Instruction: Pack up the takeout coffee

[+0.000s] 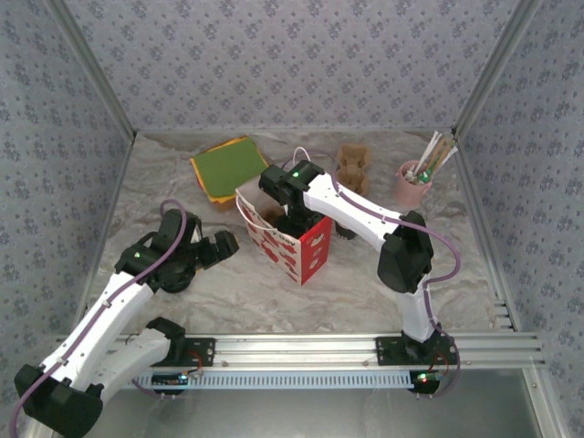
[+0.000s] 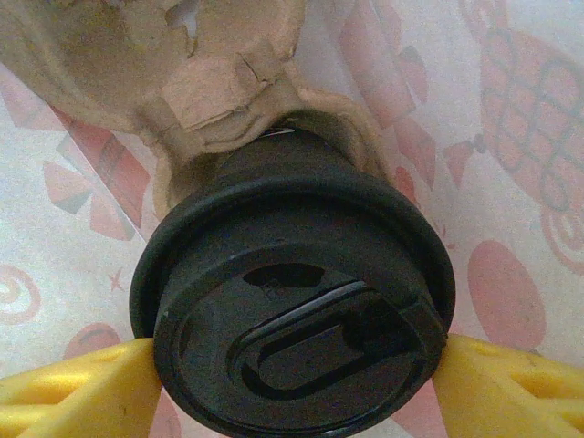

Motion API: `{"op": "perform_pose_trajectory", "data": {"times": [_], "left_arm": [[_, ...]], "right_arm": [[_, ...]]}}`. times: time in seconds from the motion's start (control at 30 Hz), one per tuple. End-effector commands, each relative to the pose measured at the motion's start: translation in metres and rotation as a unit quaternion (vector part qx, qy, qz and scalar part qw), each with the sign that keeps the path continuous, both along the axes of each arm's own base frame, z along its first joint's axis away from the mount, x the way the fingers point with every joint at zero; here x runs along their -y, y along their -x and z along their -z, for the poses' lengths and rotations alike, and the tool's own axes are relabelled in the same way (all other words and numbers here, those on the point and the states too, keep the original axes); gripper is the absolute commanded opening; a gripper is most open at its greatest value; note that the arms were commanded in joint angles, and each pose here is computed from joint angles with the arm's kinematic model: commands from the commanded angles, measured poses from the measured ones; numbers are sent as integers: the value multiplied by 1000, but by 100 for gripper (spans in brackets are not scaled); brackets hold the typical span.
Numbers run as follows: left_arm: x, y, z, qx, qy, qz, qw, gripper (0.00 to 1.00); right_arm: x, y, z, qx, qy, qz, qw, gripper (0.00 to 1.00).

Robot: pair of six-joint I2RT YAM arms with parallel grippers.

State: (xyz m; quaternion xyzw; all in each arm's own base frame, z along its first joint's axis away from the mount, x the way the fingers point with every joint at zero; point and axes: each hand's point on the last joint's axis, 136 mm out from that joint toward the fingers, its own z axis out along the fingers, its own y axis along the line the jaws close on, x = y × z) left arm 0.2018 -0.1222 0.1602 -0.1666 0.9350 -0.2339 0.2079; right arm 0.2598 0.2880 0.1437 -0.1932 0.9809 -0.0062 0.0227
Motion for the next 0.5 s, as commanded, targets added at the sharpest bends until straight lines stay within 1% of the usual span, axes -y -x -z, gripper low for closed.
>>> {"op": "perform_pose_trajectory", "data": {"times": [0.0,0.47], "left_arm": [[3,-1,-4,4,6,6,1000,100],[3,-2,-6,6,7,7,1000,100]], "right_arm": [[2,2,-5,1,10,7,1000,79],[3,1,-7,2,11,7,1000,81]]}}
